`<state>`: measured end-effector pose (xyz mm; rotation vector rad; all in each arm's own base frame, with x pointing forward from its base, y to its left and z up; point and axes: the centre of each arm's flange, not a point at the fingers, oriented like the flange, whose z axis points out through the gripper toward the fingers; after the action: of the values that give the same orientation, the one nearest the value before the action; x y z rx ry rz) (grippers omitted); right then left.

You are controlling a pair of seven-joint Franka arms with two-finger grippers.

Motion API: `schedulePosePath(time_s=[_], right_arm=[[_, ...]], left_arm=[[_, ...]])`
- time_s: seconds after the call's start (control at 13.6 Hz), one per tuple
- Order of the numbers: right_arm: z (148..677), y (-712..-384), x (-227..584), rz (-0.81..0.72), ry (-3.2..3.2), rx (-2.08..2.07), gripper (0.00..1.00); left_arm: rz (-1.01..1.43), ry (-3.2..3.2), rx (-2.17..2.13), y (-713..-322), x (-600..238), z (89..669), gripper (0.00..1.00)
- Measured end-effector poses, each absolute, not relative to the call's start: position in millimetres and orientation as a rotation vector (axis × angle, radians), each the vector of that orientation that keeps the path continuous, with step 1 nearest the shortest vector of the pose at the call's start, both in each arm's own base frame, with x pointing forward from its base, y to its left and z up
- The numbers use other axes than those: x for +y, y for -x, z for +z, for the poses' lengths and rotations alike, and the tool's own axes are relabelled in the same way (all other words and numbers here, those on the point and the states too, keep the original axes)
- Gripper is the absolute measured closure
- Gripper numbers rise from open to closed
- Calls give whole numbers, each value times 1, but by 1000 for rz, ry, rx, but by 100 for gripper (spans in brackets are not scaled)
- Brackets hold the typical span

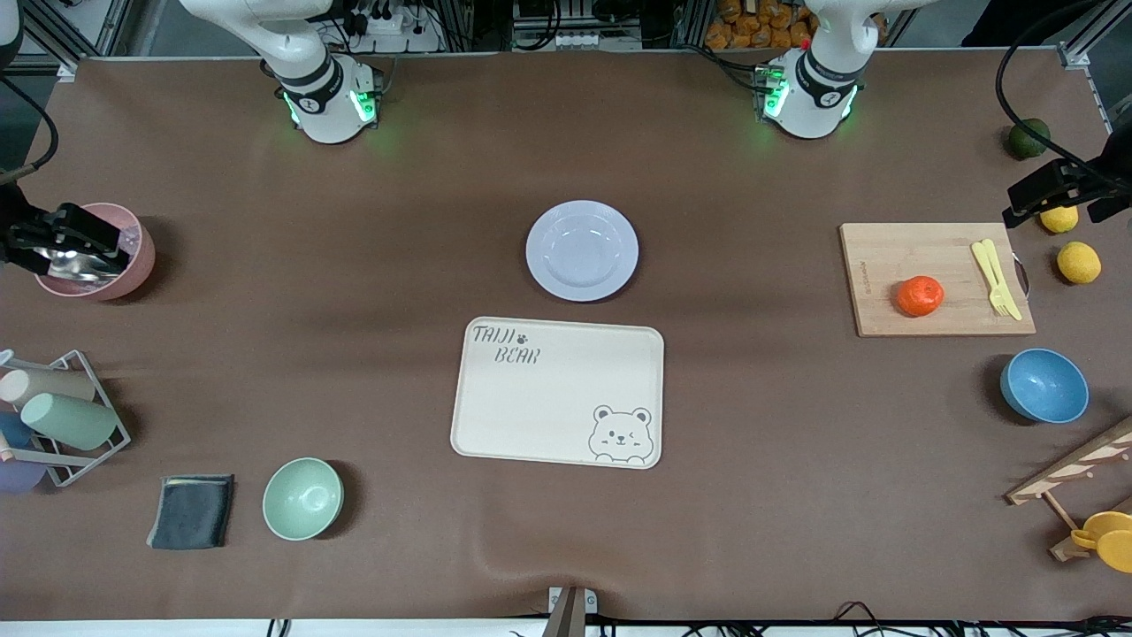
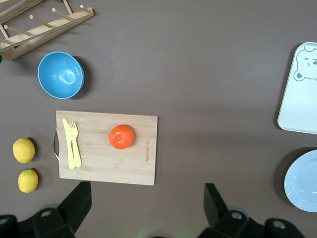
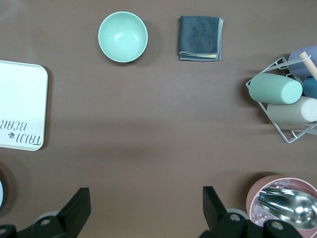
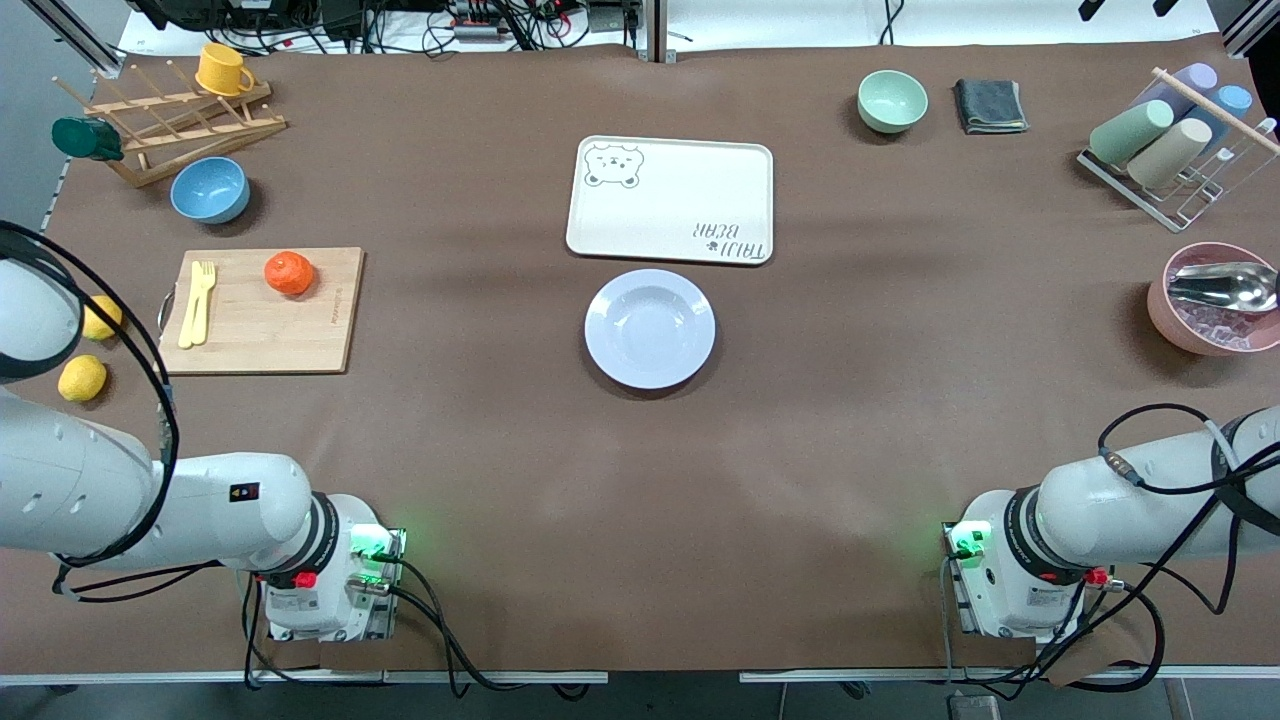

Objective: Place orange and plate with both arms
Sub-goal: 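Reach the left gripper toward the orange on the cutting board, then lower the left gripper over the orange and close on it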

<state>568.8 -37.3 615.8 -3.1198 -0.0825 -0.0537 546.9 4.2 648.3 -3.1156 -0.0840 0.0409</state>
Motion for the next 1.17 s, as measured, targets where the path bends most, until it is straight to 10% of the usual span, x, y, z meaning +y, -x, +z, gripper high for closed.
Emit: schedulePosePath(time_s=[1.17], right_arm=[[615, -568, -40, -50, 3120, -75, 0]], left_arm=[[235, 3107, -154, -560, 33, 544, 0]])
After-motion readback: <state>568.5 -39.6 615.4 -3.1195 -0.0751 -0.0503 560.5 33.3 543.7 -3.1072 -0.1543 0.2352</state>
